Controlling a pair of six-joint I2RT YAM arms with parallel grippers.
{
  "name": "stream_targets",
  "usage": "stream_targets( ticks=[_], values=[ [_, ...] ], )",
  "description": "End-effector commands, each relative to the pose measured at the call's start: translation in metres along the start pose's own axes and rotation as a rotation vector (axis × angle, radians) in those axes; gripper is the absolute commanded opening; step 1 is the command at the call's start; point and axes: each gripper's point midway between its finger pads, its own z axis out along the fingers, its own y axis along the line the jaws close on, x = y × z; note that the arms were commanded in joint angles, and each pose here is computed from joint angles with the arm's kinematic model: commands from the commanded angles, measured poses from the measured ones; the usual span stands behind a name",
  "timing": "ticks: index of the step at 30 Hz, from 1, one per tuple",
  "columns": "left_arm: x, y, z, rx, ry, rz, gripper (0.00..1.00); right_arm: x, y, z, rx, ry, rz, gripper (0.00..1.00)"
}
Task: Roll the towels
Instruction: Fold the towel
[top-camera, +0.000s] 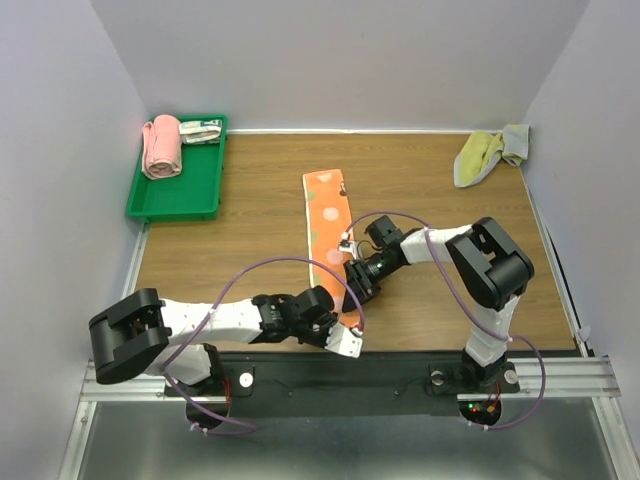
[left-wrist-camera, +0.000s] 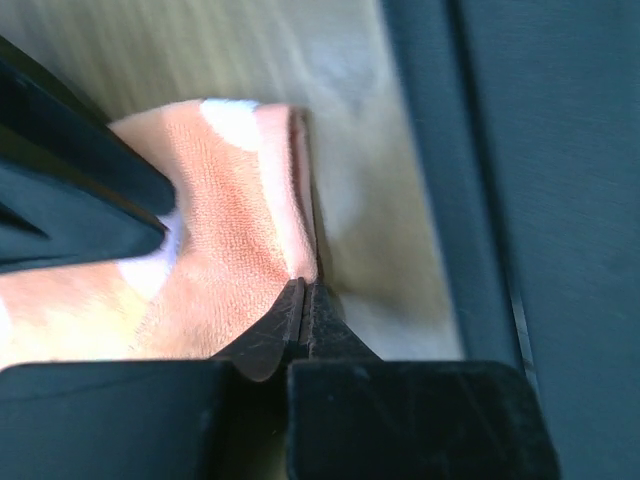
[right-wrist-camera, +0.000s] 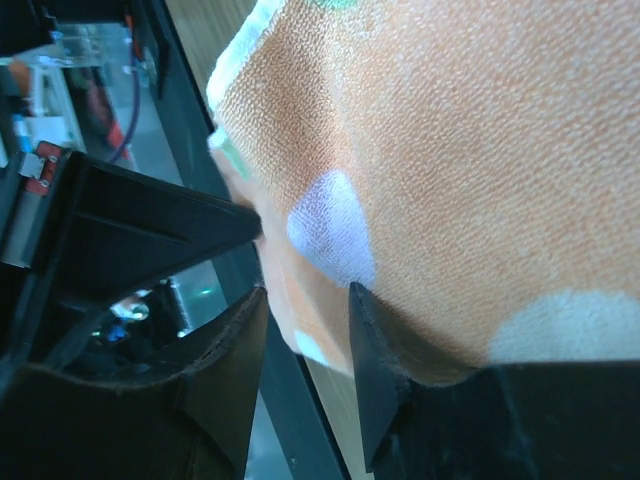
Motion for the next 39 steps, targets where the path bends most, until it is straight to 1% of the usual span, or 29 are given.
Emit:
stream_targets(
  ticks=[1,3,5,6,7,9,11,15,18,20,22,23,24,31,32,36,38,39],
  values=[
    [-0.017,-0.009,-0.014,0.058,-0.039,-0.047,0.00,-0.011,0.012,-0.012,0.052,-0.043,-0.118,0.45],
    [-0.017,-0.008,-0.016,0.054,-0.036,-0.050,0.00,-0.024,0.020,-0.019,0.067,-0.077,-0.161,0.47],
    [-0.017,-0.007,-0.017,0.053,-0.037,-0.052,0.00,-0.033,0.023,-0.024,0.081,-0.099,-0.178,0.52],
    [-0.022,-0.004,-0.019,0.046,-0.047,-0.047,0.00,-0.042,0.027,-0.031,0.089,-0.124,-0.197,0.58],
    [-0.026,-0.003,-0.021,0.046,-0.058,-0.049,0.00,-0.047,0.027,-0.034,0.105,-0.135,-0.202,0.69],
    [-0.030,-0.002,-0.022,0.050,-0.069,-0.055,0.00,-0.056,0.028,-0.040,0.120,-0.162,-0.214,0.77],
    [-0.033,0.000,-0.022,0.052,-0.072,-0.064,0.00,-0.066,0.026,-0.048,0.139,-0.189,-0.217,0.78],
    [-0.034,0.004,-0.022,0.042,-0.068,-0.064,0.00,-0.071,0.022,-0.052,0.138,-0.196,-0.207,0.78],
    [-0.038,0.016,-0.026,0.015,-0.081,-0.073,0.00,-0.073,0.016,-0.056,0.151,-0.205,-0.199,0.80],
    [-0.038,0.024,-0.028,0.007,-0.081,-0.081,0.00,-0.076,0.012,-0.060,0.167,-0.215,-0.200,0.84],
    [-0.041,0.041,-0.032,-0.025,-0.088,-0.084,0.00,-0.083,0.009,-0.068,0.182,-0.239,-0.197,0.94],
    [-0.042,0.047,-0.033,-0.035,-0.095,-0.088,0.00,-0.086,0.009,-0.071,0.187,-0.250,-0.199,0.95],
    [-0.042,0.053,-0.034,-0.042,-0.097,-0.091,0.00,-0.089,0.008,-0.074,0.191,-0.259,-0.198,1.00],
    [-0.031,0.107,-0.038,-0.119,-0.087,-0.122,0.00,-0.118,0.000,-0.112,0.237,-0.367,-0.184,1.00],
    [-0.021,0.115,-0.035,-0.126,-0.067,-0.141,0.00,-0.121,-0.002,-0.117,0.245,-0.378,-0.175,1.00],
    [-0.011,0.153,-0.036,-0.186,-0.058,-0.162,0.00,-0.130,-0.010,-0.138,0.284,-0.430,-0.164,1.00],
    [-0.003,0.164,-0.030,-0.193,-0.043,-0.180,0.00,-0.131,-0.014,-0.147,0.294,-0.448,-0.155,1.00],
    [-0.001,0.180,-0.036,-0.223,-0.051,-0.201,0.00,-0.132,-0.016,-0.152,0.300,-0.459,-0.152,1.00]
  ],
)
